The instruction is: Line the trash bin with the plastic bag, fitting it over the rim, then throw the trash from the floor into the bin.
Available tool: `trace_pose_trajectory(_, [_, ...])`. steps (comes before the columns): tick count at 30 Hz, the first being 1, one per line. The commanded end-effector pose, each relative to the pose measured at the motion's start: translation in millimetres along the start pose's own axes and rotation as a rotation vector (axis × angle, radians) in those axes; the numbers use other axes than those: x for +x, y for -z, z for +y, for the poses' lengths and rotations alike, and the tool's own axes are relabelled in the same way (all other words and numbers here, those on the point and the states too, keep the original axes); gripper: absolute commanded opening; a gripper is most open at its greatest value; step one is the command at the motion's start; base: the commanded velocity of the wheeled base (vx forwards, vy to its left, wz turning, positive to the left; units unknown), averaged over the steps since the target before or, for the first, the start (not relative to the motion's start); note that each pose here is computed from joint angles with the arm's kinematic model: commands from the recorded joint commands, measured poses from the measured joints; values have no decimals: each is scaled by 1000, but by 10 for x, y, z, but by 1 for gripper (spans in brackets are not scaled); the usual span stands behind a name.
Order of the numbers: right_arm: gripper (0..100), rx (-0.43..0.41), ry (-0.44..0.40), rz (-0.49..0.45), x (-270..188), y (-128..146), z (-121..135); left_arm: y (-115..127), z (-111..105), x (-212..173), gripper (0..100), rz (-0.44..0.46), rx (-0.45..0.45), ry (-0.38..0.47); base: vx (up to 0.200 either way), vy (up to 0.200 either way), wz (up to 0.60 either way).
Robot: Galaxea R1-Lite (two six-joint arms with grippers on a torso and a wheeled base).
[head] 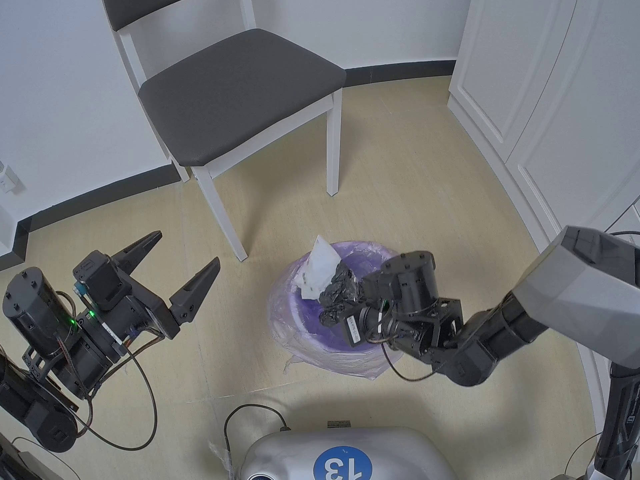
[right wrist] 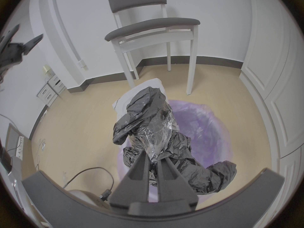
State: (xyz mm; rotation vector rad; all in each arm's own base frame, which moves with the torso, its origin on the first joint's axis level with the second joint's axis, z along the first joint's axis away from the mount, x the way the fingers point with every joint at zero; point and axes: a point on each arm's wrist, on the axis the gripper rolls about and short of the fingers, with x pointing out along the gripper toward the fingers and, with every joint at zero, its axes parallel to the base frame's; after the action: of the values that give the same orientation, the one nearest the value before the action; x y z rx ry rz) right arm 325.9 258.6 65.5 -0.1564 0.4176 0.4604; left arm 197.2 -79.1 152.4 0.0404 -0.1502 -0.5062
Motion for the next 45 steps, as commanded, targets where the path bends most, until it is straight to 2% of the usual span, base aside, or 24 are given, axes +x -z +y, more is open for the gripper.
trace_pose_trajectory(1, [0, 14, 46, 10, 182, -47, -186, -20, 0, -2, 100, -18, 3, 0, 0, 0, 0])
trace_pose_trajectory(9, [0, -7, 54, 106, 316, 174, -195, 0, -16, 7, 100, -10, 0, 7, 0, 0, 0])
trace_pose_trajectory(17, [0, -72, 38, 144, 406, 181, -126, 5, -12, 13, 100, -8, 0, 7, 0, 0, 0])
trace_pose_trajectory(21, [0, -106, 43, 211, 511, 211, -144, 5, -12, 13, 100, -8, 0, 5, 0, 0, 0])
trace_pose_trajectory(27, [0, -116, 45, 245, 658, 235, -143, 23, -2, 21, 100, 0, 0, 1, 0, 0, 0])
trace_pose_trajectory(33, [0, -140, 43, 306, 790, 195, -122, 30, 1, 24, 100, 3, -1, 0, 0, 0, 0])
trace_pose_trajectory(38, [0, -150, 68, 294, 777, 91, -114, 63, 8, 39, 100, 17, -2, -2, 0, 0, 0])
trace_pose_trajectory(41, [0, -155, 87, 281, 593, -95, -123, 87, 17, 58, 100, 26, -3, -5, 0, 0, 0])
trace_pose_trajectory(45, [0, -200, 76, 383, 426, -58, -137, 126, 15, 84, 100, 41, -4, -2, 0, 0, 0])
